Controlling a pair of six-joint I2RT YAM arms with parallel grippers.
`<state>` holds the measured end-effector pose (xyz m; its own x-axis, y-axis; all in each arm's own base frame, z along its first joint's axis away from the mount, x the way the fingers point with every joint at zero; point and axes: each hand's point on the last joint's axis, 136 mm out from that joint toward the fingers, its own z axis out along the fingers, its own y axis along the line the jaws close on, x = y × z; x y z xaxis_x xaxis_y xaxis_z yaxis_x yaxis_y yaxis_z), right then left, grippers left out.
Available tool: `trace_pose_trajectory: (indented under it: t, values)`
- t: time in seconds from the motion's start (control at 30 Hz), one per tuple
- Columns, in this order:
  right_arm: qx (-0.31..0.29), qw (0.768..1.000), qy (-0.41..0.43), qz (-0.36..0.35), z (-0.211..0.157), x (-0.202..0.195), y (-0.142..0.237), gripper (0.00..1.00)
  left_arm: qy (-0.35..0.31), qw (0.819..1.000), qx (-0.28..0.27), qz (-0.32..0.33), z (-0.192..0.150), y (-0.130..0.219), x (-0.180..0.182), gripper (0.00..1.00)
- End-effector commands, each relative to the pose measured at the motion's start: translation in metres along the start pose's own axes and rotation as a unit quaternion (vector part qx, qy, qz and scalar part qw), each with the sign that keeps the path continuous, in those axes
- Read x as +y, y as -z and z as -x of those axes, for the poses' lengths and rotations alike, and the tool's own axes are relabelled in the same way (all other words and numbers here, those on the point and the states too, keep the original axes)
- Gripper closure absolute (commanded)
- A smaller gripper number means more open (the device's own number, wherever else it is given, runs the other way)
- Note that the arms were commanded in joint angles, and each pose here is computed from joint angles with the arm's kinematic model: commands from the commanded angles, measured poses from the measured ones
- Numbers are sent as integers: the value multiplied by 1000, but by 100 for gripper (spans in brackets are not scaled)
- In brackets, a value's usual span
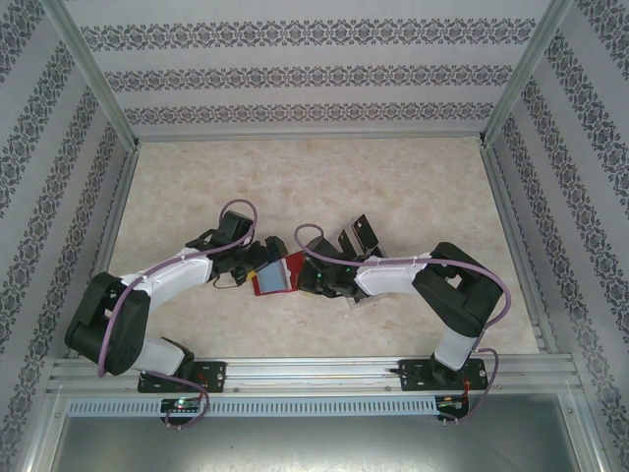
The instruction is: Put the credit cards into the card holder
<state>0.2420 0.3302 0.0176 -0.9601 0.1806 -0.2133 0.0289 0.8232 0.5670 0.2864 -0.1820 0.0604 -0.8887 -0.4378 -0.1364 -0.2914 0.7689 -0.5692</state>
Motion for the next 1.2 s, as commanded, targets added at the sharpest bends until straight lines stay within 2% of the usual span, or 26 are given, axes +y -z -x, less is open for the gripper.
trace_pose_trajectory:
  t: [0.0, 0.43, 0.6, 0.83, 1.07, 1.17]
  values:
    - [16, 999, 0, -34, -8, -24, -10, 100, -7, 1000, 4, 0, -3, -8, -12, 0]
    - [21, 999, 13, -21, -8, -18, -10, 98, -19, 997, -19, -69, 4, 1, -73, 0]
    - [16, 999, 27, -20, -5, -14, -1, 73, -25, 997, -13, -73, 3, -6, -87, 0]
    - [7, 999, 47, -20, -7, -9, 23, 47, -32, 997, -8, -73, 2, -14, -99, 0]
    - [-16, 998, 56, -20, -13, -19, 59, 44, -37, 997, -6, -72, 2, -21, -105, 0]
    - [-25, 997, 67, -2, -15, -11, 71, 44, -36, 997, -1, -69, -1, -28, -104, 0]
